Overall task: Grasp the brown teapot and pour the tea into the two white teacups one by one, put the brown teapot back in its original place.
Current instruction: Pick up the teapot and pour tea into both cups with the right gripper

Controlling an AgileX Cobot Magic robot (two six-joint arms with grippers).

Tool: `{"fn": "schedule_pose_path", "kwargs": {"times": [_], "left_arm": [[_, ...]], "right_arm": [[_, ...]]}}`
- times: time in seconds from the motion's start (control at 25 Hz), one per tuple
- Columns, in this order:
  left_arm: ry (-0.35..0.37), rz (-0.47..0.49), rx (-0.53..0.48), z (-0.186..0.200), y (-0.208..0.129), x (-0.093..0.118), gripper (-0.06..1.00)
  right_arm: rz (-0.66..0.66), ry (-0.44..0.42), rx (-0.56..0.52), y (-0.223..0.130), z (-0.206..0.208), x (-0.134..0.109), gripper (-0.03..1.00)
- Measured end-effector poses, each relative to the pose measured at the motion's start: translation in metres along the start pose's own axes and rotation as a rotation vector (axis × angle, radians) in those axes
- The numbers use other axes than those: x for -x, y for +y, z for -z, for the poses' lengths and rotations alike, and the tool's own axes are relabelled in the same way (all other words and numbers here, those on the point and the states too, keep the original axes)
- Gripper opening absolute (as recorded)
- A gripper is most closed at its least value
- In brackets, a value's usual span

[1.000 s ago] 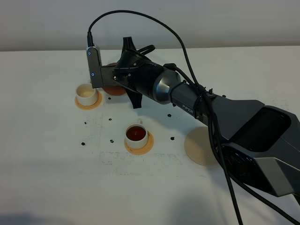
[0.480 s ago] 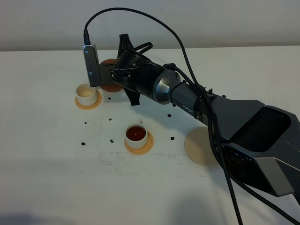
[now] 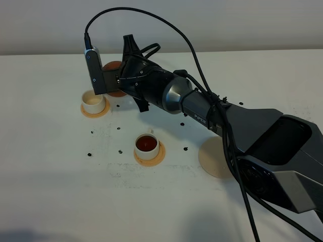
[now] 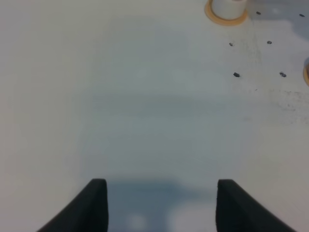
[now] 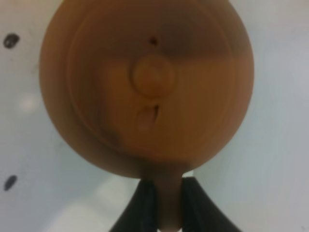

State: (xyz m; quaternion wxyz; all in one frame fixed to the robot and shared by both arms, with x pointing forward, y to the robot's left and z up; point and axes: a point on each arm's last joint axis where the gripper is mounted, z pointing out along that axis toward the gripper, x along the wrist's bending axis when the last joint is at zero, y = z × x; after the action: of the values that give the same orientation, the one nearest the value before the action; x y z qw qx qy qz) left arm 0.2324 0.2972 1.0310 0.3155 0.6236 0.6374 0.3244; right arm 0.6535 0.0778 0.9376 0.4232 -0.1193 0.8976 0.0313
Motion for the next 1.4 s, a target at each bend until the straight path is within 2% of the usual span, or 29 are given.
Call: {"fn": "schedule_pose_path", "kwargs": {"times": [0.52,1.4], "left_arm": [[0.0,0.0,0.0,0.0,0.0,0.0,0.48],[0.0,0.0,0.0,0.0,0.0,0.0,0.48]], "right_arm": [[0.078,-0.063,-0.021,-0.002,0.0,0.006,0.12],[0.14,-0.072,-0.007,0.011,0.006,0.002,0.12]]}}
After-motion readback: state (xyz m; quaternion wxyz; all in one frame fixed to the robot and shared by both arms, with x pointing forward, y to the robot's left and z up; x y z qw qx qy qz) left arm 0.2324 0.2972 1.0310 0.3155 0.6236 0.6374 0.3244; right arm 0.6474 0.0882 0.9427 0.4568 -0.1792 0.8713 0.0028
